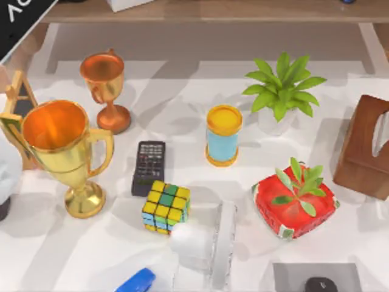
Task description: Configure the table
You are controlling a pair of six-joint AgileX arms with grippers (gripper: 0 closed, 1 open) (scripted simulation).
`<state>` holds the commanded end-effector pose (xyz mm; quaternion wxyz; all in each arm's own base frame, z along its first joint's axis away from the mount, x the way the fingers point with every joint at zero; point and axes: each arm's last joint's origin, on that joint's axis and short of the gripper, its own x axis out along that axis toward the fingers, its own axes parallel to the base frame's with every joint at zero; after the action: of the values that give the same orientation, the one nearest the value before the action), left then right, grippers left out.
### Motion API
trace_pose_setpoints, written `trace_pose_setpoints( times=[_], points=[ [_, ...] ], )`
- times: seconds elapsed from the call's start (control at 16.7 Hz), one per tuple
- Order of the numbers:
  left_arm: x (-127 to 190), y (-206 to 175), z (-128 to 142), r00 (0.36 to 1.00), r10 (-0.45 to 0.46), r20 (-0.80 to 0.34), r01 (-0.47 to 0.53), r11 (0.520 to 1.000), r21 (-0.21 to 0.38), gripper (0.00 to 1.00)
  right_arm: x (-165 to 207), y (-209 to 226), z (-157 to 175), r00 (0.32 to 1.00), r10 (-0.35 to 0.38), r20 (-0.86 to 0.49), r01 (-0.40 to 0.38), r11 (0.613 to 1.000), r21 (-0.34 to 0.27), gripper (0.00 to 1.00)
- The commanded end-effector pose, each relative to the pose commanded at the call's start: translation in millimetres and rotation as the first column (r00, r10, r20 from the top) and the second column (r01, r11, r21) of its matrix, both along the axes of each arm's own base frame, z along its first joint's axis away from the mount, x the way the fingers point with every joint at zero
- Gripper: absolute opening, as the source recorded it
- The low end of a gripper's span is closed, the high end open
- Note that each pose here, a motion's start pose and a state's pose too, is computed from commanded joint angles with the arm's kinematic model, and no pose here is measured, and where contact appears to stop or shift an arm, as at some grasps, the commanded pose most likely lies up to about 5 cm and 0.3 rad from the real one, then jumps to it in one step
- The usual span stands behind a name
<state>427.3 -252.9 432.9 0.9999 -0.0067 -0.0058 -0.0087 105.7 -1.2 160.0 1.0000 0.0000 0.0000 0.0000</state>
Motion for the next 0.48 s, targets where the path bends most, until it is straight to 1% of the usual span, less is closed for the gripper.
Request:
trace_pose_setpoints(
  times=[0.24,0.48],
  points=[
    [1.3,-0.1,-0.3,1.0,0.0,-0.001,0.0,1.0,0.0,1.0,0.0,0.0,0.0,1.0,0.0,0.0,0.0,1.0,0.0,1.0],
    [1.3,-0.1,-0.3,1.0,0.0,-0.001,0.0,1.0,0.0,0.7,0.0,0.0,0.0,1.0,0.0,0.0,0.0,1.0,0.0,1.0]
  ],
)
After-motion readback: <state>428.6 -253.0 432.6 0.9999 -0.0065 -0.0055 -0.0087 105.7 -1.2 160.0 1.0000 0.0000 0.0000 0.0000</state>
